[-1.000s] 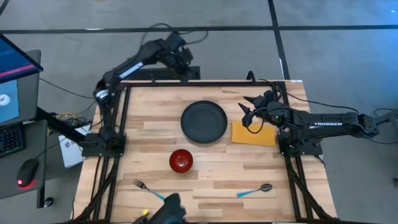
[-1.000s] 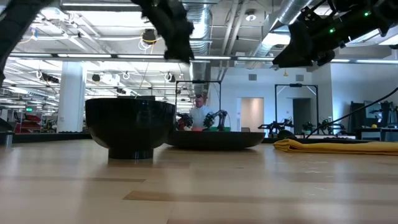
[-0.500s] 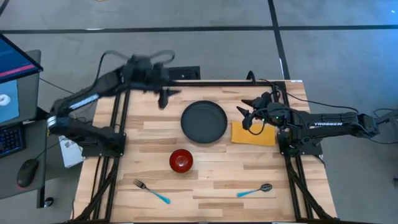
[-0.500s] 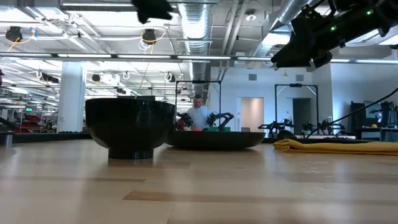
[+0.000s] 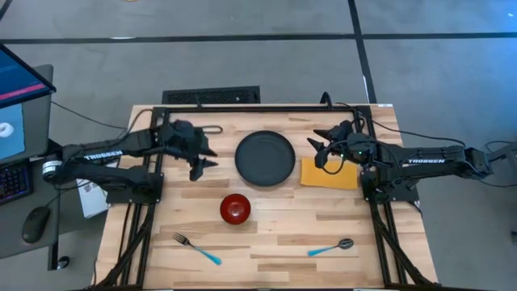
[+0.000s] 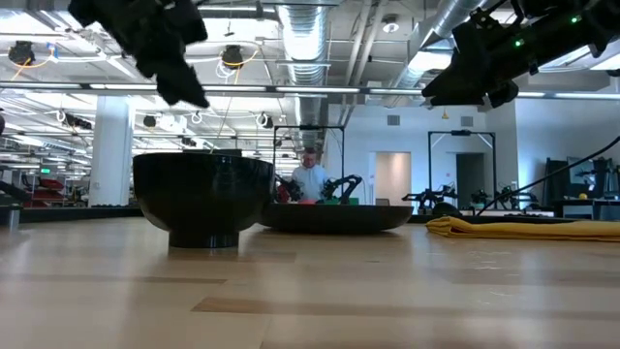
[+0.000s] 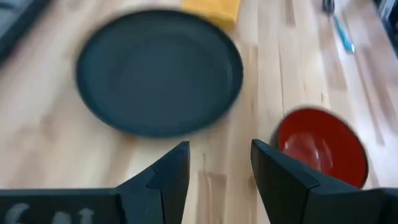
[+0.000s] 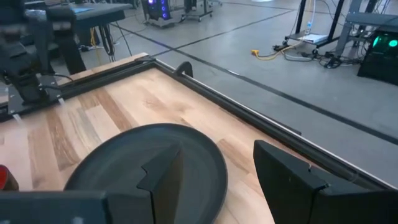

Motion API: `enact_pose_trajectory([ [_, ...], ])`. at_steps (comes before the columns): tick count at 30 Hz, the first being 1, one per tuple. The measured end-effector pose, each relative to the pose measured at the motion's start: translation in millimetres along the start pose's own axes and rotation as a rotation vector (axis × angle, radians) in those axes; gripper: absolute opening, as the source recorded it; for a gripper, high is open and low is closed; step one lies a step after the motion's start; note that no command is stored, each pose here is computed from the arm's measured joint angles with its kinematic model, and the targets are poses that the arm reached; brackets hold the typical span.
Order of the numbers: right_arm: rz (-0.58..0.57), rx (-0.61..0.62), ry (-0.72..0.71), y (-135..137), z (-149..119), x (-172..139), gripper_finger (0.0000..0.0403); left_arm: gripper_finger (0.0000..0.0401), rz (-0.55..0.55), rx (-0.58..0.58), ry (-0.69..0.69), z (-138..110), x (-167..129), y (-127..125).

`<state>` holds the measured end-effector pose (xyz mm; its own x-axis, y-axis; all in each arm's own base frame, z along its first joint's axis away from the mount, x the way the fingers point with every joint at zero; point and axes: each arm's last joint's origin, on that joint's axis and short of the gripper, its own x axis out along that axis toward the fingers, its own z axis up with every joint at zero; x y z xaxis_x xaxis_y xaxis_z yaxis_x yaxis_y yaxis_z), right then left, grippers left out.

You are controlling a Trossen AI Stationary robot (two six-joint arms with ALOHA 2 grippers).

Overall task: Set table place
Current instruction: Put the red bowl on the black plate

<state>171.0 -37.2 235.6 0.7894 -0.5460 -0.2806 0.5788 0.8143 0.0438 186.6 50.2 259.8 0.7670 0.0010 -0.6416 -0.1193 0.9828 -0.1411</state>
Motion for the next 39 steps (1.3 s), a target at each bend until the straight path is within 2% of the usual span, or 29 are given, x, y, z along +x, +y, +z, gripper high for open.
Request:
enact_pose_trajectory([
  [3,0.000,0.000,-0.001,0,0,0,0.0221,0.0160,-0.052,-0.001,0.076,-10,15,-8],
  [9,-0.005,0.002,-0.001,0,0,0,0.0221,0.0160,-0.142,0.039,0.200,-16,43,-40],
  [14,-0.005,0.002,-0.001,0,0,0,0.0221,0.0160,-0.073,0.007,0.252,-12,59,-58],
  [20,-0.004,0.001,0.000,0,0,0,0.0221,0.0160,-0.022,-0.161,0.309,-3,82,-63],
  [30,-0.013,-0.039,0.077,-1,-8,-1,0.0221,0.0160,0.023,-0.145,0.462,18,117,-74],
  [39,-0.017,-0.050,0.100,-1,-11,-1,0.0221,0.0160,0.047,-0.112,0.554,22,136,-77],
])
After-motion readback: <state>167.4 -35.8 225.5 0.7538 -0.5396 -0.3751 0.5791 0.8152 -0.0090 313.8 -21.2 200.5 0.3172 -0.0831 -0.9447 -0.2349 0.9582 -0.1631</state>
